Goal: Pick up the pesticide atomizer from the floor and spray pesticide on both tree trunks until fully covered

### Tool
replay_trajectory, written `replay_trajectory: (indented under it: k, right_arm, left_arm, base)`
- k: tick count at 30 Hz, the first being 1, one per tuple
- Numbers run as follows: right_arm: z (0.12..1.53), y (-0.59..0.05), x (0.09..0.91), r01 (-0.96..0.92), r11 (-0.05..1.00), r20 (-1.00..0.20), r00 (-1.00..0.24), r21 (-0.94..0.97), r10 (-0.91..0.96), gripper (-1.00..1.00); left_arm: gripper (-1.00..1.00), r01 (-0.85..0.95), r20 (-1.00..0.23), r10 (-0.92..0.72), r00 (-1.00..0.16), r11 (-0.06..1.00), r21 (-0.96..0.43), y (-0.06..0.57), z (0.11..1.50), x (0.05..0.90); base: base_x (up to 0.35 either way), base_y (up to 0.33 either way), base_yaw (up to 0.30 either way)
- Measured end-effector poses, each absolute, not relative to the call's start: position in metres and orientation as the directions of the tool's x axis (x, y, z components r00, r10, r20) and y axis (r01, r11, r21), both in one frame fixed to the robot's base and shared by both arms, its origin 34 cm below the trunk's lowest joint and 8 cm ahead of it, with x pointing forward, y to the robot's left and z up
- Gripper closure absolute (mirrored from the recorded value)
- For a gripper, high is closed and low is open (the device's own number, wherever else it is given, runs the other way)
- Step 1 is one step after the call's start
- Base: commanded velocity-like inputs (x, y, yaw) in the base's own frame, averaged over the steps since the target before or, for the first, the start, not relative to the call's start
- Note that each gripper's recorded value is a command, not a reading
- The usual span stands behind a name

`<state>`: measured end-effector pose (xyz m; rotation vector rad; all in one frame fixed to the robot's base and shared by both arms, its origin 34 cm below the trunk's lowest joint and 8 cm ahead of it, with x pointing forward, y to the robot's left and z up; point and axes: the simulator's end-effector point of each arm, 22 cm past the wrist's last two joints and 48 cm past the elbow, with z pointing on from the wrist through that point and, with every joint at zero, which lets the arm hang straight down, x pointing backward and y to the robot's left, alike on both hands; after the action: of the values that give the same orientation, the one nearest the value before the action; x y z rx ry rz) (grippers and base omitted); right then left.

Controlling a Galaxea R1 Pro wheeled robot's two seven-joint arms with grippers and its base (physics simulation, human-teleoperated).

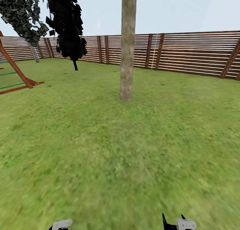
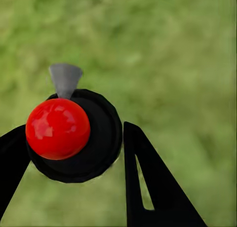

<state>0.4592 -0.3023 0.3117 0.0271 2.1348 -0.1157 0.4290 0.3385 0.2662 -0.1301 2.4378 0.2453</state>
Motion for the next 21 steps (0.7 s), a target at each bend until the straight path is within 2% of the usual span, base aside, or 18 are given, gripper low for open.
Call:
replay_trajectory:
  k: [21]
  right_arm:
    - [0.3116, -0.3022, 0.4592, 0.065, 0.995, -0.843, -0.537, -0.072, -0.026, -1.0]
  left_arm:
    - [1.0, -0.157, -0.64, -0.03, -0.768, 0.977, 0.143, 0.3386, 0.2662, 0.429]
  base:
    - [0.339, 0.0, 0.0]
